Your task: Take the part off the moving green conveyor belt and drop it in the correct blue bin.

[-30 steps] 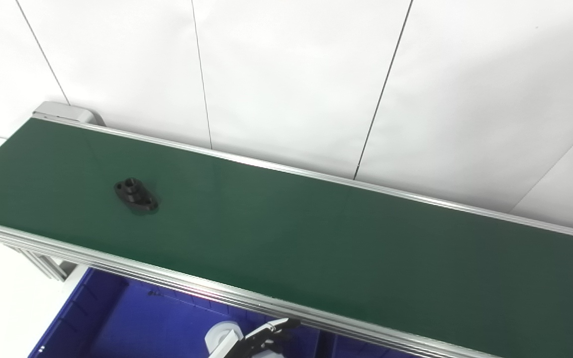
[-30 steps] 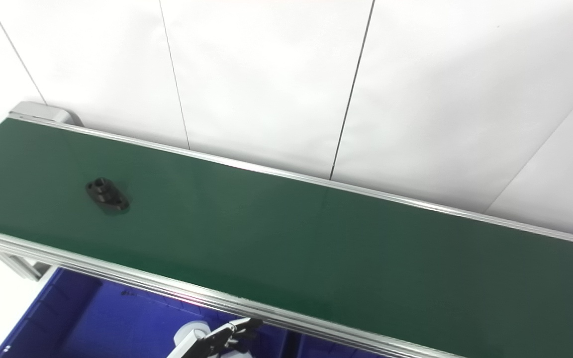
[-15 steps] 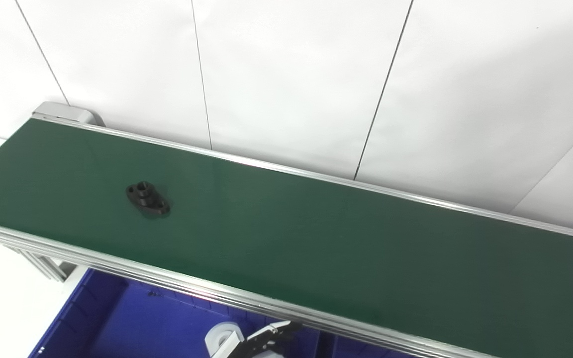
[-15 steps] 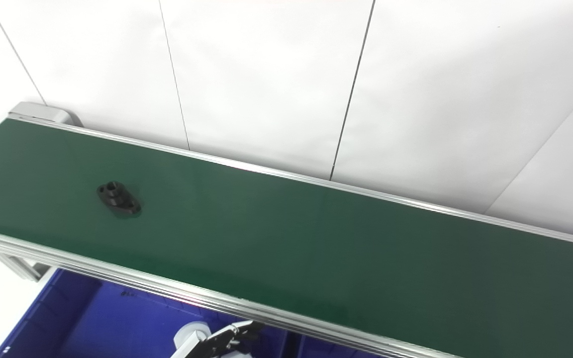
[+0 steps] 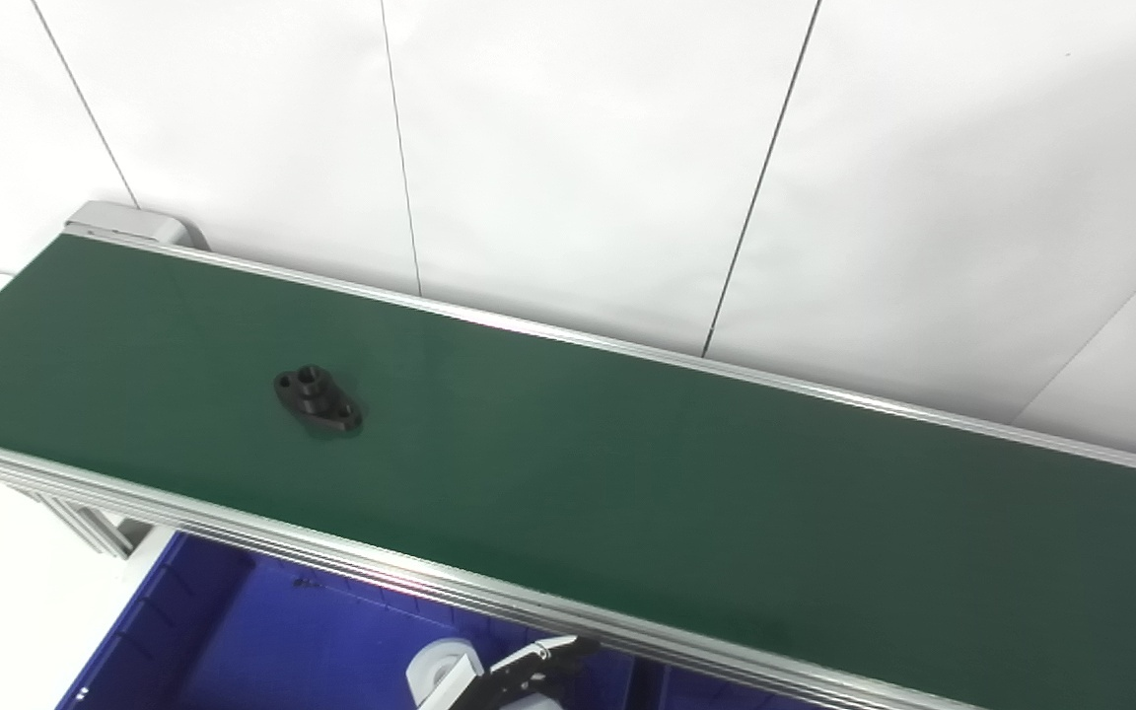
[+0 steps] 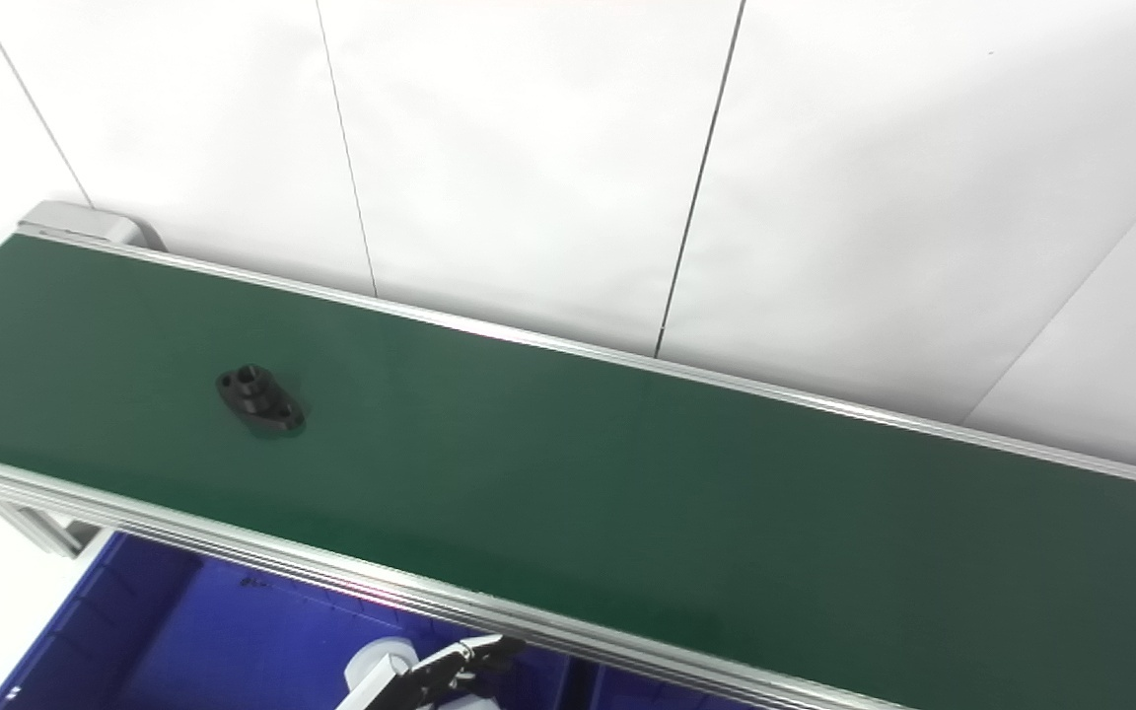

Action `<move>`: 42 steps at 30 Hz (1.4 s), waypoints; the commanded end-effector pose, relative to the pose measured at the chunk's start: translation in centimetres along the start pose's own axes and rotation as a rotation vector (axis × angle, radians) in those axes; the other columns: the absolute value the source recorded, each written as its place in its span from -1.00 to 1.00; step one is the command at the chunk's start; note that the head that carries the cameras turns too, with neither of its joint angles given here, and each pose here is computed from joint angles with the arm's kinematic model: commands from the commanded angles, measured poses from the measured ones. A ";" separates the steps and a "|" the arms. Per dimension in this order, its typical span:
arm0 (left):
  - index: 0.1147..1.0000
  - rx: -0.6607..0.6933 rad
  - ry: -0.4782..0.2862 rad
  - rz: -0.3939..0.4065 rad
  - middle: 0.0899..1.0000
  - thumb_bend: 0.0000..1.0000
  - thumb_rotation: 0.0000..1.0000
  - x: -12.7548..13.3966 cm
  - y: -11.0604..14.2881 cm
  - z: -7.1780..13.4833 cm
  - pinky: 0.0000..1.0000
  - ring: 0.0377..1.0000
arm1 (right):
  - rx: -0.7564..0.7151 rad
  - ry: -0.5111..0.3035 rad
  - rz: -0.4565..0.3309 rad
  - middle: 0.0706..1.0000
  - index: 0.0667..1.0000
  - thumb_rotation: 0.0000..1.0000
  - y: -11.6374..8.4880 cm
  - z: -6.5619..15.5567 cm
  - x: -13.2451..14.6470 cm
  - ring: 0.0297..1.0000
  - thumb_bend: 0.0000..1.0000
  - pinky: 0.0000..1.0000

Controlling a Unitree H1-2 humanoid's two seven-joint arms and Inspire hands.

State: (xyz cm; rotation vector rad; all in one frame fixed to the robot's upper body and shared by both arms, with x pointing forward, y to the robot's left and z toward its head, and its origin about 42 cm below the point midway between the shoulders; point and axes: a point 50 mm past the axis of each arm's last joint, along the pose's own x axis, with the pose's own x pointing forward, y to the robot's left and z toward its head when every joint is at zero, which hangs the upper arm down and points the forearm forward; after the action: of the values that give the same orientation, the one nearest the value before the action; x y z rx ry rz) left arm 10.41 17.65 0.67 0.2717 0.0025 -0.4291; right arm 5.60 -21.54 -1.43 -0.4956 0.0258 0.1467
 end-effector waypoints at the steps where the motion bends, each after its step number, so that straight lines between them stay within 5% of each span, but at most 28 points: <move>1: 0.62 0.011 -0.031 0.005 0.71 0.65 -0.70 0.5 0.1 0.3 0.46 0.64 | 0.029 -0.050 -0.020 0.92 1.00 0.03 -0.7 0.5 0.0 0.89 0.68 0.83; 22: 0.65 0.012 -0.035 0.003 0.71 0.64 -0.66 0.3 0.3 0.3 0.42 0.63 | 0.024 -0.087 -0.055 0.83 0.91 -0.02 -0.7 1.0 -0.1 0.81 0.64 0.77; 33: 0.73 -0.031 -0.042 0.007 0.80 0.63 -0.68 0.0 1.1 1.1 0.50 0.72 | 0.062 -0.240 -0.226 0.63 0.73 -0.14 -1.8 5.2 0.4 0.62 0.64 0.58; 42: 0.79 -0.033 -0.039 0.009 0.87 0.61 -0.64 0.5 1.4 0.9 0.59 0.80 | 0.056 -0.344 -0.309 0.56 0.69 -0.17 -5.0 8.3 2.2 0.55 0.62 0.59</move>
State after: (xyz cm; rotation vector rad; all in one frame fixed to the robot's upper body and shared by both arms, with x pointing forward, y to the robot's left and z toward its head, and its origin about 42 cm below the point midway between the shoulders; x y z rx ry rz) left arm 10.90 18.60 1.19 0.2516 0.0031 -0.4357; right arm 8.12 -21.79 6.67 -0.4496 -0.3108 -0.0722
